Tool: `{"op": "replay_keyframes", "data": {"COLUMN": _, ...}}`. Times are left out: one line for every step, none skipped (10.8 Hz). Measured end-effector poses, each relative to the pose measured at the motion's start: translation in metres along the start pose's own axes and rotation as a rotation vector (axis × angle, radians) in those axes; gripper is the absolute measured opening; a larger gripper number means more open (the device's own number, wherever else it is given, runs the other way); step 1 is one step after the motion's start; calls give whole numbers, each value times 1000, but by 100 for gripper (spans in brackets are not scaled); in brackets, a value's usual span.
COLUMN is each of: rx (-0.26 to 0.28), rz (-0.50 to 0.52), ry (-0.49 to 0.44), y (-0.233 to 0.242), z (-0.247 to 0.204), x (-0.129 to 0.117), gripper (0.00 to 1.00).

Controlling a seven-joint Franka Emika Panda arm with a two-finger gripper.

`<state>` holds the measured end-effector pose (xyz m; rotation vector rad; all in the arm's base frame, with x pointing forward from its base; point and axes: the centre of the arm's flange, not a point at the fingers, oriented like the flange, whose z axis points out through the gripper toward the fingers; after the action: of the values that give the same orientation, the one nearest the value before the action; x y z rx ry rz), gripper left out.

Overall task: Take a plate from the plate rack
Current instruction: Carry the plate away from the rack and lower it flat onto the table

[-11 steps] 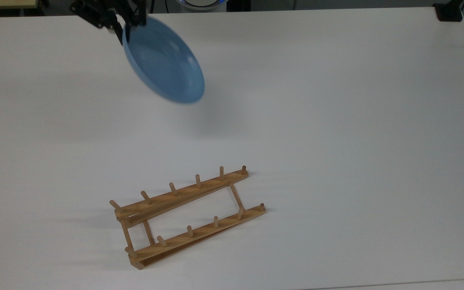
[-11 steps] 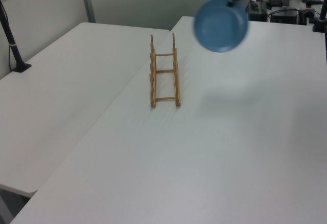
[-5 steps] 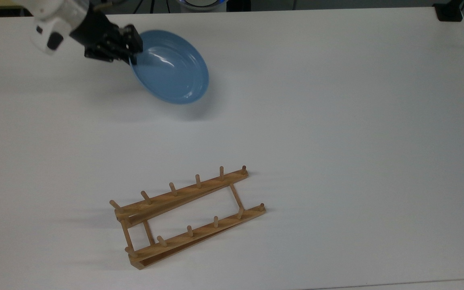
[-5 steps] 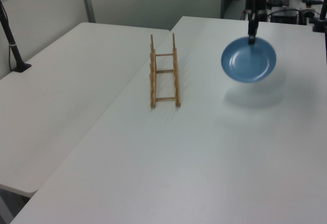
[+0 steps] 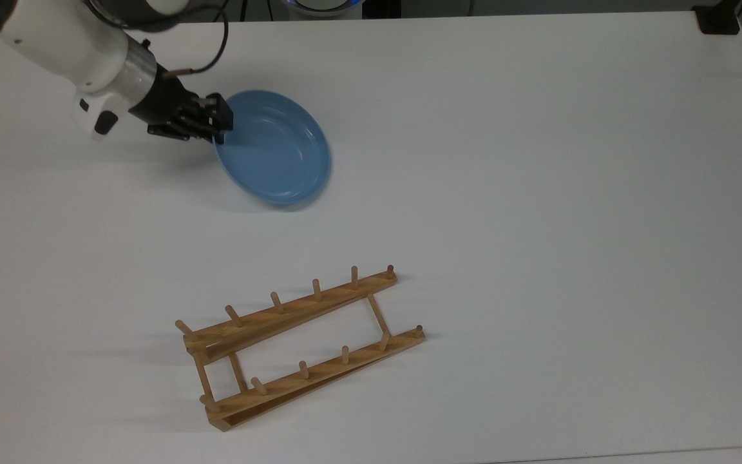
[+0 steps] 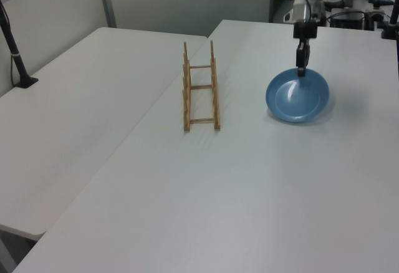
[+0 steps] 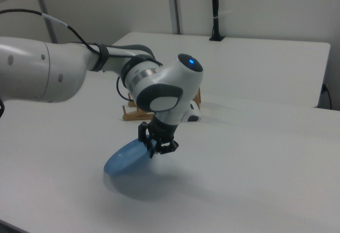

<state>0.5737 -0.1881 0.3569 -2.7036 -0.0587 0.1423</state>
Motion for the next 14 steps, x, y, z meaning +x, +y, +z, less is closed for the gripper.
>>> {"op": "replay_keyframes", "data": {"rx": -8, "rz": 2, "ry": 6, "y": 5, "z": 10, "x": 0, "gripper": 7}}
{"op": "replay_keyframes", "data": {"rx": -13, "rz": 7, "ry": 9, "y": 9, "z": 18, "x": -1, "gripper": 7}}
{"op": "replay_keyframes", "data": {"rx": -15, "rz": 11, "ry": 9, "y": 12, "z": 23, "x": -2, "gripper": 7}}
{"op": "replay_keyframes", "data": {"rx": -17, "rz": 15, "ry": 7, "y": 14, "z": 28, "x": -2, "gripper": 11}}
{"op": "replay_keyframes", "data": {"rx": -21, "rz": 19, "ry": 8, "y": 18, "z": 34, "x": -2, "gripper": 12}}
{"op": "replay_keyframes", "data": {"rx": -20, "rz": 23, "ry": 4, "y": 20, "z": 37, "x": -2, "gripper": 19}}
{"op": "replay_keyframes", "data": {"rx": -21, "rz": 25, "ry": 7, "y": 21, "z": 36, "x": -2, "gripper": 34}}
{"op": "replay_keyframes", "data": {"rx": -25, "rz": 22, "ry": 18, "y": 21, "z": 30, "x": -1, "gripper": 49}}
{"op": "replay_keyframes", "data": {"rx": -31, "rz": 13, "ry": 35, "y": 16, "z": 17, "x": 0, "gripper": 63}}
{"op": "replay_keyframes", "data": {"rx": -32, "rz": -3, "ry": 49, "y": 6, "z": -2, "x": 0, "gripper": 79}}
{"op": "replay_keyframes", "data": {"rx": -34, "rz": -12, "ry": 74, "y": -11, "z": -33, "x": -2, "gripper": 95}}
{"op": "replay_keyframes", "data": {"rx": -39, "rz": -2, "ry": 105, "y": -32, "z": -68, "x": -8, "gripper": 100}}
{"op": "replay_keyframes", "data": {"rx": -42, "rz": 11, "ry": 138, "y": -58, "z": -105, "x": -17, "gripper": 100}}
{"op": "replay_keyframes", "data": {"rx": -42, "rz": 35, "ry": 160, "y": -87, "z": -136, "x": -28, "gripper": 100}}
